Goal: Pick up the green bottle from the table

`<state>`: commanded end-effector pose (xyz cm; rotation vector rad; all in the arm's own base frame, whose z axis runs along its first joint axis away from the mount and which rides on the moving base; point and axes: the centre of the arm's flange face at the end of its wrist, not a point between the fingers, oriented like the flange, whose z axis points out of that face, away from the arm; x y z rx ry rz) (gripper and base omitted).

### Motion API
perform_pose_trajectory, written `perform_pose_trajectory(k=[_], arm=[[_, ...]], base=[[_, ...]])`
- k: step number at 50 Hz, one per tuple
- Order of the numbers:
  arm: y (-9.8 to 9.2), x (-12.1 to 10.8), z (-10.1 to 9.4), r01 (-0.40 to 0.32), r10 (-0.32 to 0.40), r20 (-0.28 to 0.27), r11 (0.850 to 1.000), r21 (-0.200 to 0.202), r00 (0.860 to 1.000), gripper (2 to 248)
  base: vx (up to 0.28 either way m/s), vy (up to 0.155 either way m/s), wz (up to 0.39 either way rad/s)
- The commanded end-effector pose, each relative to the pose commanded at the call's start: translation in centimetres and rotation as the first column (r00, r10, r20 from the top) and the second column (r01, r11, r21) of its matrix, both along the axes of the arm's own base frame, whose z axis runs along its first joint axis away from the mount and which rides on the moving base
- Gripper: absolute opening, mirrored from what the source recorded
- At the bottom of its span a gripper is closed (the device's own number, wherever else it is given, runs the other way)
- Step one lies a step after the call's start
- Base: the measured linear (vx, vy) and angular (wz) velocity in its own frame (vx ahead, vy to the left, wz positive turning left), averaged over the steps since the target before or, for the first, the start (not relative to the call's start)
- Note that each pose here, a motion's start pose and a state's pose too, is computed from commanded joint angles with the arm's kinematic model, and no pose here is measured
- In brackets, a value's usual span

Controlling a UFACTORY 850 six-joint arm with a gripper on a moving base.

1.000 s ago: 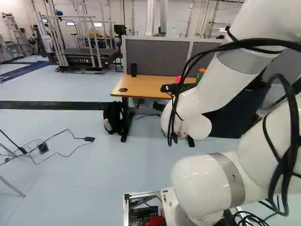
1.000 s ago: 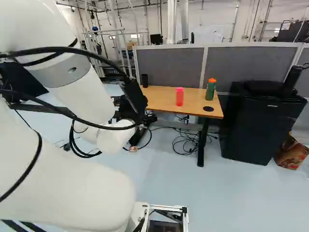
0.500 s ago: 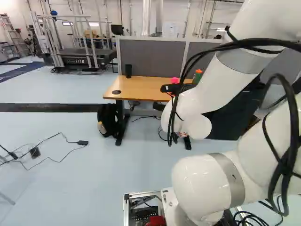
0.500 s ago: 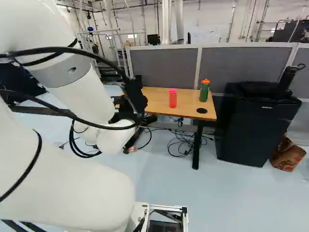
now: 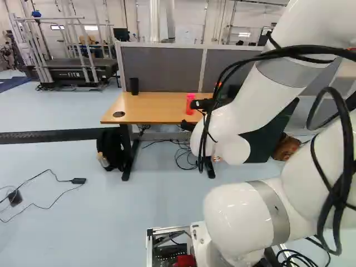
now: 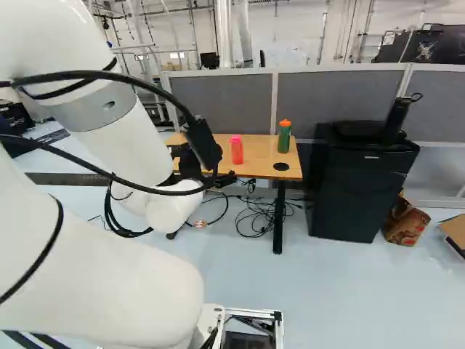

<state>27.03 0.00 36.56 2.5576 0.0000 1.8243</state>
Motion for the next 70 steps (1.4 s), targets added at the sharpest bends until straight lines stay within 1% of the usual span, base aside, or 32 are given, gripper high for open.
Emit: perform_pose_trajectory(k=[33,70], arm=[[0.00,0.00,0.00,0.000,0.000,0.000,1.000,0.000,1.000,247],[0.00,0.00,0.00,0.000,0.000,0.000,1.000,0.000,1.000,247]], base=[[0.081,-0.110,-0.182],[0.138,-0.090,-0.017]])
